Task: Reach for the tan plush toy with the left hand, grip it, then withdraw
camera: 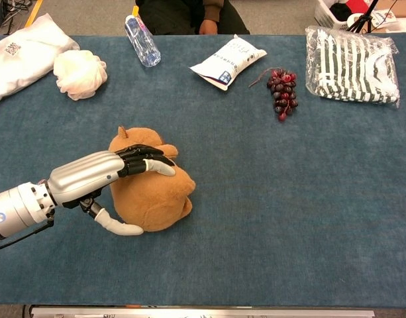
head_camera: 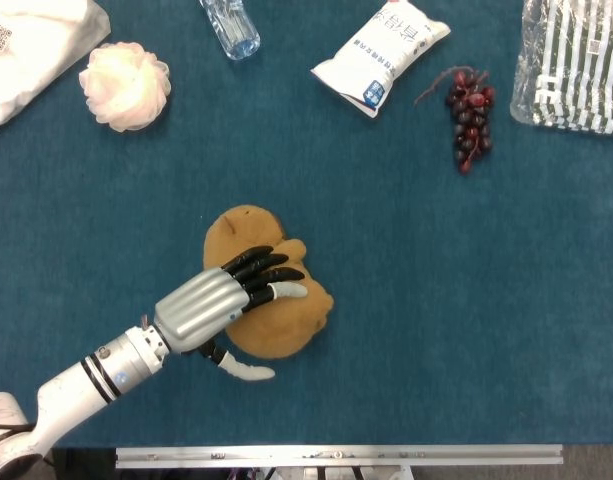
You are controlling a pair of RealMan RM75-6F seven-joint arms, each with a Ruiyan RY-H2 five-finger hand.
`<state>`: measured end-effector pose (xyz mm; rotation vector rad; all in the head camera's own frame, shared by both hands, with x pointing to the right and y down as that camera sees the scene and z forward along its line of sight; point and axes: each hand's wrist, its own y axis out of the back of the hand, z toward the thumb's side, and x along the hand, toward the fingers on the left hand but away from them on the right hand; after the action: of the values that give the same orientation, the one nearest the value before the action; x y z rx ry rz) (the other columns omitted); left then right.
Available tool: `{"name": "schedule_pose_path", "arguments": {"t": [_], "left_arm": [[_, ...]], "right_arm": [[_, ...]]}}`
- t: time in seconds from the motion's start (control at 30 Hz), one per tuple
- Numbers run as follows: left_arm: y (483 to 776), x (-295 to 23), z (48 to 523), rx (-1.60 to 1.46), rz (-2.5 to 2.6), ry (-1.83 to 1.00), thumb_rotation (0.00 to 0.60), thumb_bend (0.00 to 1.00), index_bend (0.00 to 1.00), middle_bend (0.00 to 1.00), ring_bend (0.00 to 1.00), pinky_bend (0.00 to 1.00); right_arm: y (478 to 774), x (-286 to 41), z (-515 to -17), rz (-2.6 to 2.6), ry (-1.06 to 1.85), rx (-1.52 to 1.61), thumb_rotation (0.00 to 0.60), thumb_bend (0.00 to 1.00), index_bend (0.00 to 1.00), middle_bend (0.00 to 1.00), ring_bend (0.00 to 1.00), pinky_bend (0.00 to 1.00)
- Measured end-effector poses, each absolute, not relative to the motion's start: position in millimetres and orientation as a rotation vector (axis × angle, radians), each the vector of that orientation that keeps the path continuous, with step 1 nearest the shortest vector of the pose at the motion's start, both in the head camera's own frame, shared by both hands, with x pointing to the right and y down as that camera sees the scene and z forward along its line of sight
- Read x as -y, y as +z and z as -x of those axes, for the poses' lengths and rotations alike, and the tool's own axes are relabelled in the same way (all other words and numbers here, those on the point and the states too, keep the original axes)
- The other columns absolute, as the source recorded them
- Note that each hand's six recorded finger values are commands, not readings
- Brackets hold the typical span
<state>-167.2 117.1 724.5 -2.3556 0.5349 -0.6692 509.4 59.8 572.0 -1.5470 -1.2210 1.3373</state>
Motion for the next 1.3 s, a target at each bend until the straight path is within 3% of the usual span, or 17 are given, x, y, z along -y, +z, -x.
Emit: {"name": "schedule_pose_path", "arguments": {"t": [0.37, 0.43, 0.57, 0.6, 1.03, 1.3], "left_arm": [[697.5, -97.1, 176.5, -0.673, 2.286, -0.605, 0.348, 0.11, 0.17, 0.13, 0.05, 0.04], [697.3, -92.9, 185.5, -0.695, 2.249, -0.641, 0.385, 0.11, 0.17, 0.14, 0.05, 0.04], [696.9, -84.2, 215.0, -0.755, 2.152, -0.765, 0.577, 0.11, 0.17, 0.14, 0.05, 0.05], [696.3, -82.8, 223.4, -0.776, 2.129, -0.800, 0.596, 0.11, 0.17, 0.14, 0.05, 0.05], [653.3, -103.9, 328.0, -1.175, 1.831, -1.145, 0.600, 0.11, 0.17, 0.16, 0.07, 0.05], [632.6, -119.3, 355.2, -1.288, 1.711, -1.218, 0.600, 0.11, 0.17, 0.17, 0.07, 0.05]], "right_arm": [[573.9, -60.4, -507.9, 1.554, 1.341, 1.212, 0.600, 0.21, 0.21, 0.35, 0.16, 0.25], [575.3, -61.5, -508.4, 1.560, 1.353, 1.207, 0.600, 0.21, 0.21, 0.35, 0.16, 0.25], [576.7, -62.2, -509.4, 1.557, 1.373, 1.189, 0.600, 0.21, 0.21, 0.35, 0.16, 0.25], [576.9, -62.3, -509.2, 1.557, 1.374, 1.185, 0.600, 0.21, 0.21, 0.35, 0.16, 0.25], [584.6, -65.6, -505.6, 1.604, 1.381, 1.164, 0.600, 0.21, 0.21, 0.35, 0.16, 0.25], [580.1, -64.4, -499.9, 1.607, 1.335, 1.167, 0.600, 0.21, 0.21, 0.35, 0.16, 0.25]]}}
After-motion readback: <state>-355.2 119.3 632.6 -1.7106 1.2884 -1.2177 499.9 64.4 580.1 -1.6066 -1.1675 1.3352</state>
